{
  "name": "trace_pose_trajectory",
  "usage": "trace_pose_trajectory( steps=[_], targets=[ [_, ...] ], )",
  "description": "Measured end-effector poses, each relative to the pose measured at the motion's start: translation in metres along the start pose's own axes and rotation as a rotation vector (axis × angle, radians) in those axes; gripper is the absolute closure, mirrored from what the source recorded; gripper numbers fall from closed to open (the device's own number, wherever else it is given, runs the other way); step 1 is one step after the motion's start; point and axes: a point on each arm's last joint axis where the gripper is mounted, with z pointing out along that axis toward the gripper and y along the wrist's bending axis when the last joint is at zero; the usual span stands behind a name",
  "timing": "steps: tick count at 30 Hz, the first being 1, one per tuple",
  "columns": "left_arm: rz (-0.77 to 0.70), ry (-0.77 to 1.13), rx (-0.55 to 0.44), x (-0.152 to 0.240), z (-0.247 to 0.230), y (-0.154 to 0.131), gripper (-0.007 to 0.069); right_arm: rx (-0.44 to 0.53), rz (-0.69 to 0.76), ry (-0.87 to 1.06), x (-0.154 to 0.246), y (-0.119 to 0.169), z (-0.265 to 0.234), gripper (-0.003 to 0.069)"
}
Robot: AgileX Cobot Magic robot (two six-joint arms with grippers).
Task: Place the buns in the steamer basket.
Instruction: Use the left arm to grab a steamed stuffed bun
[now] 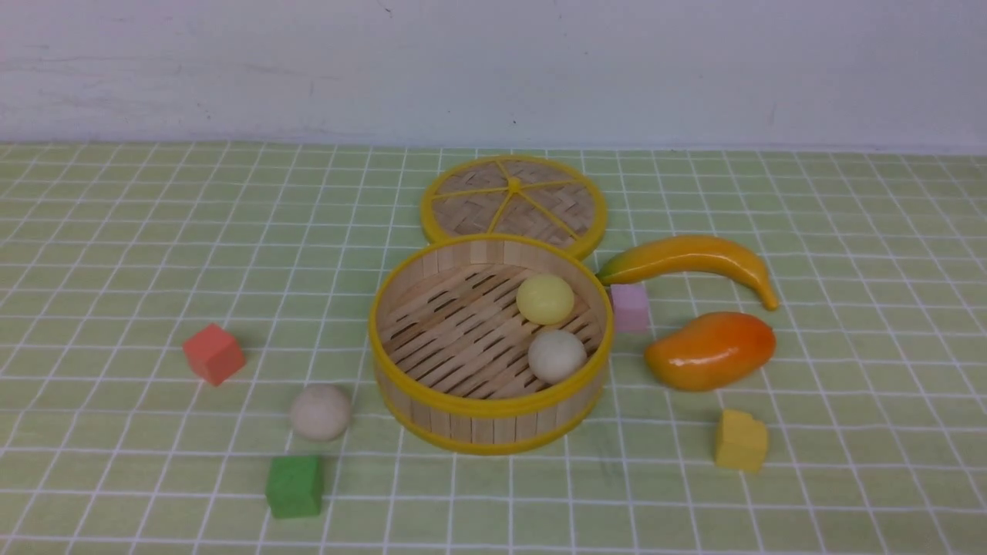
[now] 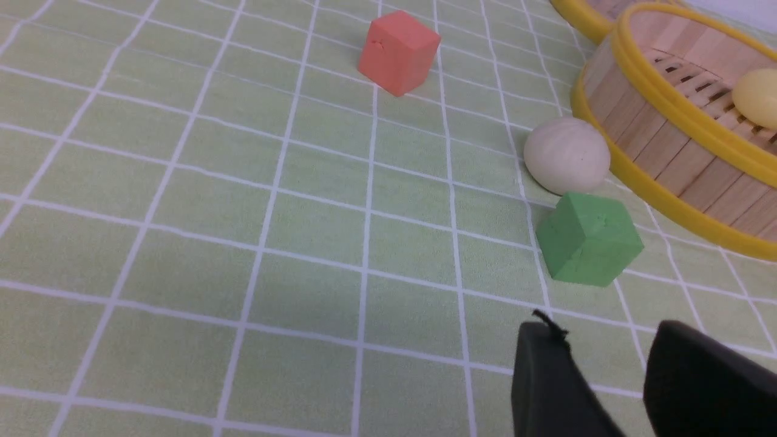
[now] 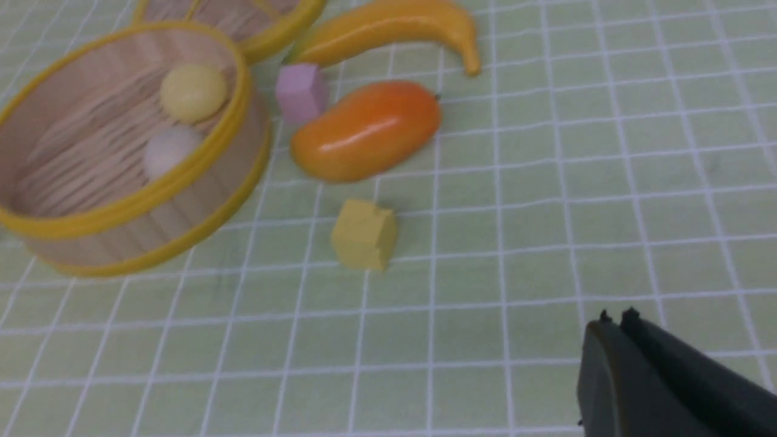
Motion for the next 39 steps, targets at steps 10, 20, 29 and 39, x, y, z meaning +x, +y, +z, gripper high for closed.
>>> trace_pose_trajectory(
  steps=[10, 20, 29, 39],
  targets=[
    [0.0, 0.0, 0.0, 0.0, 0.0, 0.0, 0.0387, 0.214, -0.072, -0.189, 0.065, -0.027, 0.028, 0.0659],
    [0.0, 0.0, 0.0, 0.0, 0.0, 0.0, 0.0387, 0.238, -0.046, -0.15, 0.103, -0.036, 0.046, 0.0655],
    [0.0, 0.0, 0.0, 0.0, 0.0, 0.0, 0.0387, 0.226, -0.053, -0.183, 0.104, -0.035, 0.049, 0.0644],
    [0.0, 0.0, 0.0, 0.0, 0.0, 0.0, 0.0387, 0.225, -0.053, -0.187, 0.103, -0.035, 0.049, 0.0637]
  ],
)
